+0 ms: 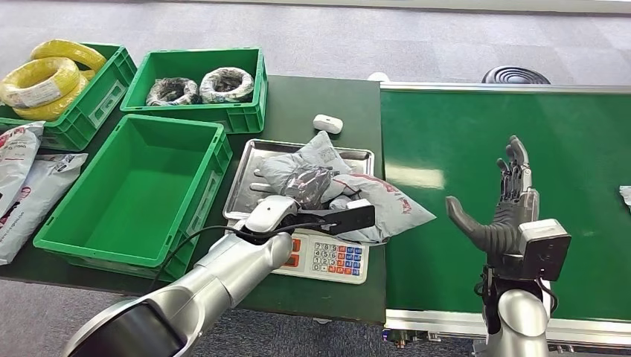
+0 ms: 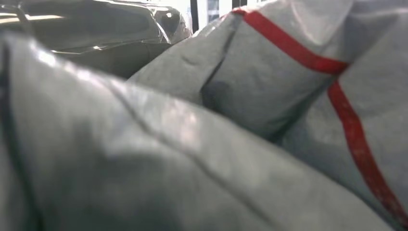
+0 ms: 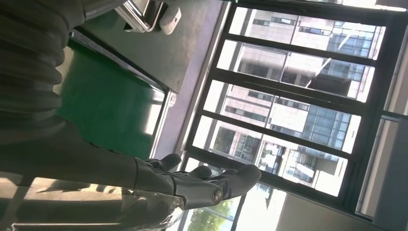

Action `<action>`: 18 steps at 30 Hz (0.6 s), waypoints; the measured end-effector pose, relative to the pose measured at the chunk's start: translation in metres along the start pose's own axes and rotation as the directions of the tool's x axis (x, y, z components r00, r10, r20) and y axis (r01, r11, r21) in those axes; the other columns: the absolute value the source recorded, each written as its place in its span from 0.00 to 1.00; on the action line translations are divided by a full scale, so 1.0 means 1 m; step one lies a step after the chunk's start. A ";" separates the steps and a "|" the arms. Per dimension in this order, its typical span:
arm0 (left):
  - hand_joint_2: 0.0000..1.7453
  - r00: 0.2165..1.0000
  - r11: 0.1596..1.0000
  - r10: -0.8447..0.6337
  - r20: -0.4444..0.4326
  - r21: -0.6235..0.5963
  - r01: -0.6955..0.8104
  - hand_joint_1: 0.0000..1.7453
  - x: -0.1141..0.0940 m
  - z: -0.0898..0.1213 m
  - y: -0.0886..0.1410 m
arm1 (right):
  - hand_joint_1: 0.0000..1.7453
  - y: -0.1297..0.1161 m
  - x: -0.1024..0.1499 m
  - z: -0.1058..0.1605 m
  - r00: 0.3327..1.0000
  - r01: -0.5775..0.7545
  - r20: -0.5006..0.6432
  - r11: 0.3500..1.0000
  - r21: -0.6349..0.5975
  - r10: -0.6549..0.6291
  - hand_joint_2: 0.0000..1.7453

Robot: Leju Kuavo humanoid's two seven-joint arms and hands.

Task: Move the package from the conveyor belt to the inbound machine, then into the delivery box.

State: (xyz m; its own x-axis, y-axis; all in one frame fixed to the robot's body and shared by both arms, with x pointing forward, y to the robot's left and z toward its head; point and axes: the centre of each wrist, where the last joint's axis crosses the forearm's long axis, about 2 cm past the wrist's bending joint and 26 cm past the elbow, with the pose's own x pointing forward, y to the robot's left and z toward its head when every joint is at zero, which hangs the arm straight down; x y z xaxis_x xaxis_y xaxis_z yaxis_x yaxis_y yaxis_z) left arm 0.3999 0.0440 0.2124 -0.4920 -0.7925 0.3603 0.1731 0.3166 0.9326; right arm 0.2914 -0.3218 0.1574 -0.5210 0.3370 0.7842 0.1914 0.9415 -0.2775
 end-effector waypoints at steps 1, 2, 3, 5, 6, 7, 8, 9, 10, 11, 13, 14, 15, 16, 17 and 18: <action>1.00 1.000 1.000 -0.013 -0.001 0.015 0.013 1.00 0.000 0.000 0.001 | 0.00 0.001 0.001 0.000 1.000 0.002 0.000 1.000 -0.002 -0.002 1.00; 1.00 1.000 0.999 -0.023 -0.002 0.031 0.023 1.00 0.000 -0.001 0.002 | 0.00 0.002 0.002 0.001 1.000 0.004 -0.002 1.000 -0.003 -0.004 1.00; 1.00 1.000 0.998 -0.031 -0.003 0.048 0.032 1.00 -0.001 -0.001 0.003 | 0.00 0.002 0.002 0.001 1.000 0.006 -0.006 1.000 -0.004 -0.006 1.00; 1.00 0.999 0.996 -0.038 -0.006 0.086 0.038 1.00 -0.004 -0.002 0.006 | 0.00 0.003 0.002 0.003 1.000 0.010 -0.023 1.000 -0.005 -0.010 1.00; 1.00 0.999 0.994 -0.037 -0.006 0.105 0.037 1.00 -0.007 -0.002 0.009 | 0.00 0.003 0.002 0.005 0.999 0.012 -0.035 1.000 -0.005 -0.012 1.00; 1.00 1.000 0.991 -0.031 -0.004 0.130 0.031 1.00 -0.011 -0.002 0.013 | 0.00 0.003 0.001 0.008 0.999 0.013 -0.049 1.000 -0.006 -0.013 1.00; 1.00 1.000 0.987 -0.018 -0.001 0.163 0.018 1.00 -0.016 -0.003 0.019 | 0.00 0.003 0.000 0.012 0.998 0.014 -0.064 1.000 -0.007 -0.014 1.00; 1.00 1.000 0.979 0.000 0.004 0.204 -0.001 1.00 -0.022 -0.003 0.027 | 0.00 0.002 -0.001 0.016 0.997 0.015 -0.079 1.000 -0.010 -0.016 1.00; 1.00 1.000 0.968 0.021 0.007 0.250 -0.022 1.00 -0.029 -0.003 0.036 | 0.00 0.001 -0.003 0.021 0.995 0.017 -0.095 1.000 -0.013 -0.018 1.00; 1.00 0.999 0.953 0.045 0.006 0.298 -0.044 1.00 -0.038 -0.003 0.049 | 0.00 0.000 -0.004 0.027 0.994 0.018 -0.112 1.000 -0.018 -0.019 1.00; 1.00 0.997 0.920 0.080 0.000 0.384 -0.074 1.00 -0.056 -0.002 0.077 | 0.00 -0.003 -0.007 0.039 0.990 0.017 -0.142 0.999 -0.027 -0.021 1.00; 1.00 0.996 0.903 0.094 -0.003 0.422 -0.084 1.00 -0.064 0.000 0.091 | 0.00 -0.004 -0.009 0.044 0.988 0.016 -0.155 0.999 -0.032 -0.020 1.00; 1.00 0.995 0.885 0.104 -0.004 0.456 -0.091 1.00 -0.073 0.002 0.104 | 0.00 -0.006 -0.009 0.049 0.986 0.014 -0.166 0.999 -0.036 -0.020 1.00; 1.00 0.993 0.868 0.114 -0.006 0.488 -0.097 1.00 -0.081 0.005 0.114 | 0.00 -0.007 -0.010 0.053 0.984 0.012 -0.175 0.999 -0.040 -0.019 1.00; 1.00 0.992 0.848 0.126 -0.007 0.520 -0.104 1.00 -0.090 0.009 0.124 | 0.00 -0.007 -0.010 0.056 0.983 0.009 -0.183 0.999 -0.044 -0.017 1.00; 1.00 0.990 0.827 0.139 -0.007 0.551 -0.112 1.00 -0.099 0.014 0.133 | 0.00 -0.008 -0.010 0.060 0.982 0.007 -0.190 0.999 -0.048 -0.016 1.00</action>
State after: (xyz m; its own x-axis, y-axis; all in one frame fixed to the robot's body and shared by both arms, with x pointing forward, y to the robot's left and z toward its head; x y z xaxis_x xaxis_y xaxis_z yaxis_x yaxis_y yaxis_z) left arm 0.4597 0.1716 0.3005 -0.4569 -0.7445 0.4867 -0.2720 0.6380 0.7204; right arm 0.2452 -0.3326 0.1183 -0.3560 0.3150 0.8798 0.2276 0.9423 -0.2453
